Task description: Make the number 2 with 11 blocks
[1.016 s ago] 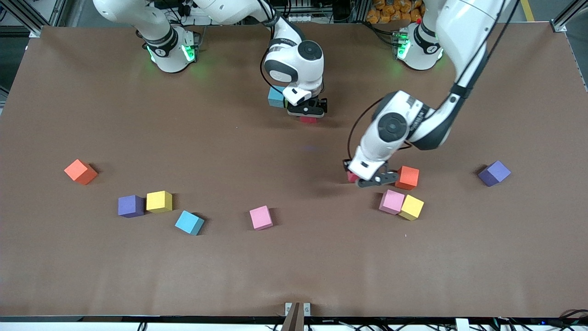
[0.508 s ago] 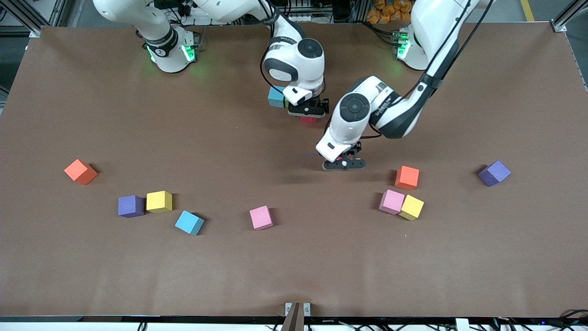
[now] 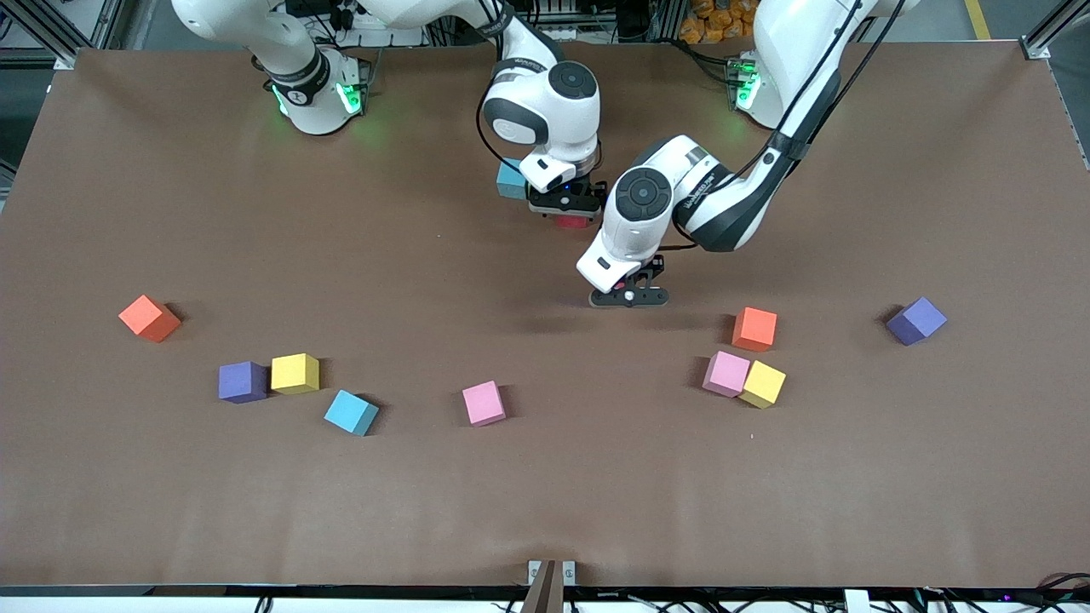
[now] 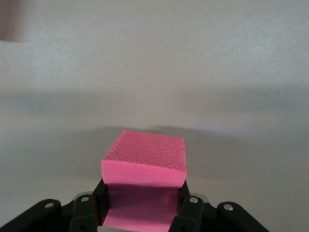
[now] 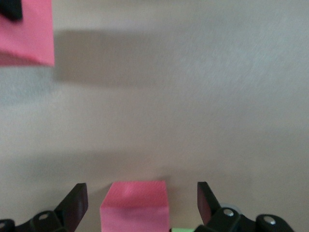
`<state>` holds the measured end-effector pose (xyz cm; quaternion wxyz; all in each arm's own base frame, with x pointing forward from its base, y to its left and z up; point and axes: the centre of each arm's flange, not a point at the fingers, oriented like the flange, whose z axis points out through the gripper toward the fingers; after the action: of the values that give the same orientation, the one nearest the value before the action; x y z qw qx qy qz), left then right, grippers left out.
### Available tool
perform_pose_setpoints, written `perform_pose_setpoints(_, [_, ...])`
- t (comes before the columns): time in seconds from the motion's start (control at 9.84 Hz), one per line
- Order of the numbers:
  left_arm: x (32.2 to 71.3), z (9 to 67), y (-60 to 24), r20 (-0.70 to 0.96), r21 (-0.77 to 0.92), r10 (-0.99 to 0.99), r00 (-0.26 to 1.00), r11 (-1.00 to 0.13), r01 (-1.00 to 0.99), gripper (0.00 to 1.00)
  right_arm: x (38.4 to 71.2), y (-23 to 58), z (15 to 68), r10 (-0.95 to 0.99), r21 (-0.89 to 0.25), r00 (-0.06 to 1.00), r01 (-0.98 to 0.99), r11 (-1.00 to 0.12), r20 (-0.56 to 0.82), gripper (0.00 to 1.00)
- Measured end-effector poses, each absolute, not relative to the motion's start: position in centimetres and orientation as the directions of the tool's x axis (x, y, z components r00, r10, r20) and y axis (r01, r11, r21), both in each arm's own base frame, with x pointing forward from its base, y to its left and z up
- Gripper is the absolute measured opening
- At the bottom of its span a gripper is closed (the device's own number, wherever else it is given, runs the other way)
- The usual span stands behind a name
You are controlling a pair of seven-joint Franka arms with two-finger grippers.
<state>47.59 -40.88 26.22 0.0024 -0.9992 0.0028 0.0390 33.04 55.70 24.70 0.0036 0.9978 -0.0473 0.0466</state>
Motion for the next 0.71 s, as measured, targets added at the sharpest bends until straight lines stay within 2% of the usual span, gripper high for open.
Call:
perform_pose_setpoints(0.41, [47.7, 26.2, -40.8, -0.079, -0.006, -0.004, 0.997, -1.0, -0.004, 0.56, 39.6, 51.2, 26.7, 0.058, 0.036, 0.993, 0.054, -0.998, 0.101, 1.0])
perform_pose_setpoints(0.71, [47.1, 25.7, -41.3, -0.088, -0.012, -0.014, 0.996, -1.0, -0.016, 0.56, 46.7, 44.9, 27.7, 0.217, 0.062, 0.971, 0.211, -0.975, 0.1, 1.0])
